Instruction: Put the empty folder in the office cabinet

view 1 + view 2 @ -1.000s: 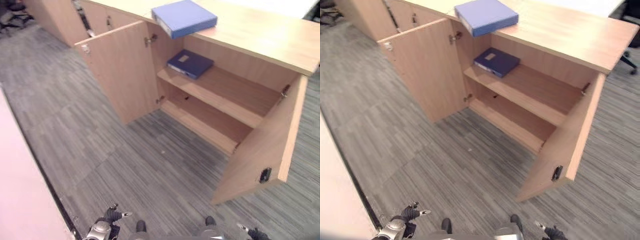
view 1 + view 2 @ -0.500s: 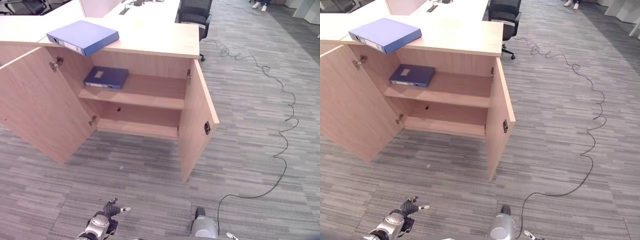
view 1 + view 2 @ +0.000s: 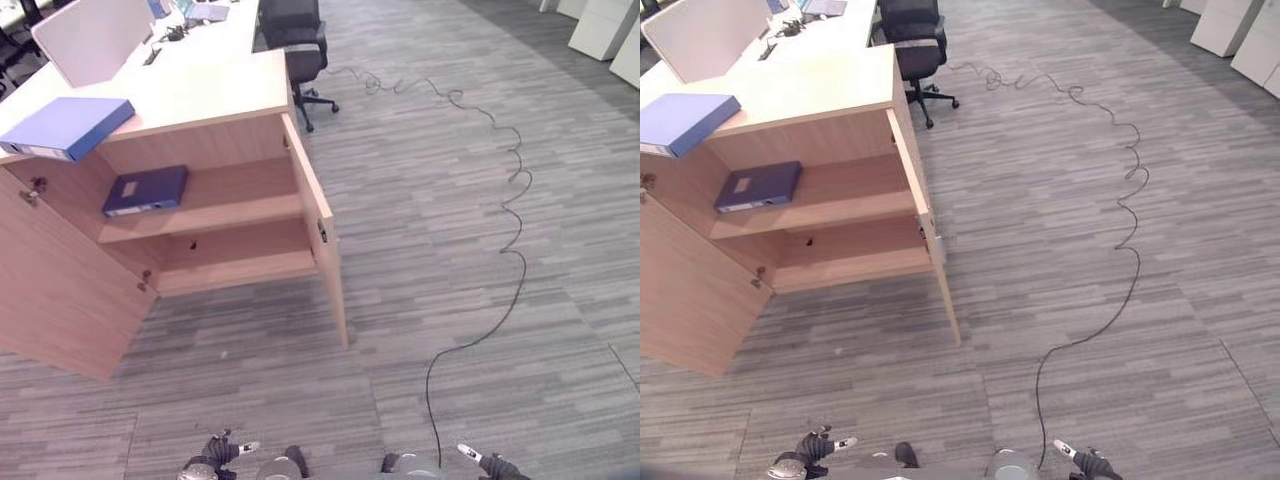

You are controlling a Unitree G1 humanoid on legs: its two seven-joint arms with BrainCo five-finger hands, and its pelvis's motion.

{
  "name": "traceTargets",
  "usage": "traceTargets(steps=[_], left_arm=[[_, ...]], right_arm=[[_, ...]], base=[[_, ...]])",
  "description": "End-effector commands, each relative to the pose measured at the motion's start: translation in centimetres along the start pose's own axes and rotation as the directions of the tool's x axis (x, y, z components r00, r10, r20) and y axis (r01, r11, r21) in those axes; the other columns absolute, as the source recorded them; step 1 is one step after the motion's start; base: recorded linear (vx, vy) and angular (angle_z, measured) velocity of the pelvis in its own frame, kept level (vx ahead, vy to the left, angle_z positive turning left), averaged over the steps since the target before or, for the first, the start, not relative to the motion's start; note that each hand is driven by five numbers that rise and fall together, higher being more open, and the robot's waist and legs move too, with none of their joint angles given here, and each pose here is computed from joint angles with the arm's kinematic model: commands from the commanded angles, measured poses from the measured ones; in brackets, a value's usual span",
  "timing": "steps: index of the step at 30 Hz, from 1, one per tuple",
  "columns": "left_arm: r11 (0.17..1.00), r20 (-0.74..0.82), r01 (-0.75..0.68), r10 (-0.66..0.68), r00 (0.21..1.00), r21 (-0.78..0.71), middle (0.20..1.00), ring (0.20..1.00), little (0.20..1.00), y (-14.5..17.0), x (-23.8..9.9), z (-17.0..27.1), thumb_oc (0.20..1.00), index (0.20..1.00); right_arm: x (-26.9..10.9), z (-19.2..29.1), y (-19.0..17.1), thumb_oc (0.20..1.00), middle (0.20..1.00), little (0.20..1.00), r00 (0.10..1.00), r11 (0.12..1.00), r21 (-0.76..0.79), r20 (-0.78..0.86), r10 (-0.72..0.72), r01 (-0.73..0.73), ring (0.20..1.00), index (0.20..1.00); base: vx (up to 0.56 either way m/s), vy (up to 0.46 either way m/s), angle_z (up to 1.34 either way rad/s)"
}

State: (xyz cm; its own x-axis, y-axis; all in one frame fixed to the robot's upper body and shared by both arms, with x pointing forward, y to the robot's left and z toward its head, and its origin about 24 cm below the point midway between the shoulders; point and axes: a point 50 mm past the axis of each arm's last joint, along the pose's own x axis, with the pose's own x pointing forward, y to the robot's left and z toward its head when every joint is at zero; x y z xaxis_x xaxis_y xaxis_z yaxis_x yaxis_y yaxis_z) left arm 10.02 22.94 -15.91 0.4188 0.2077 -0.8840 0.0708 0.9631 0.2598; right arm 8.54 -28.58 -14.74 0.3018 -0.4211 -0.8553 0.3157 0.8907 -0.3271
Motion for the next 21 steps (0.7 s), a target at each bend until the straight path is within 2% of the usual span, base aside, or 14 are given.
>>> traceTargets(steps=[1, 6, 13, 21], left_arm=[[0.999, 0.076, -0.03, 0.032, 0.997, -0.025, 1.0, 1.0, 1.0, 0.6, 0.3, 2.2, 1.0, 1.0], [0.999, 0.067, -0.04, 0.041, 0.997, -0.013, 1.0, 1.0, 1.0, 0.8, 0.4, 2.1, 1.0, 1.0], [0.998, 0.08, -0.068, 0.068, 0.994, -0.004, 1.0, 1.0, 1.0, 1.7, 0.5, 2.9, 1.0, 1.0], [0.994, 0.136, -0.095, 0.089, 0.987, 0.044, 1.0, 1.0, 1.0, 3.1, 0.7, 5.0, 1.0, 1.0]], right_arm=[[0.3, 1.9, -1.8, 1.0, 1.0, 1.0, 0.997, 0.998, -0.03, 0.044, -0.061, 0.063, 1.0, 1.0], [0.3, 2.1, -2.7, 1.0, 1.0, 1.0, 0.996, 0.997, -0.014, 0.042, -0.08, 0.08, 1.0, 1.0], [0.2, 0.7, -3.5, 1.0, 1.0, 1.0, 0.995, 0.995, 0.008, -0.003, -0.099, 0.099, 1.0, 1.0], [0.2, 0.6, -1.3, 1.0, 1.0, 1.0, 0.998, 0.996, 0.075, -0.013, -0.056, 0.056, 1.0, 1.0]], base=[[0.0, 0.078, -0.14], [0.02, 0.131, 0.03], [0.12, 0.328, 0.02], [0.16, 0.364, 0.25]])
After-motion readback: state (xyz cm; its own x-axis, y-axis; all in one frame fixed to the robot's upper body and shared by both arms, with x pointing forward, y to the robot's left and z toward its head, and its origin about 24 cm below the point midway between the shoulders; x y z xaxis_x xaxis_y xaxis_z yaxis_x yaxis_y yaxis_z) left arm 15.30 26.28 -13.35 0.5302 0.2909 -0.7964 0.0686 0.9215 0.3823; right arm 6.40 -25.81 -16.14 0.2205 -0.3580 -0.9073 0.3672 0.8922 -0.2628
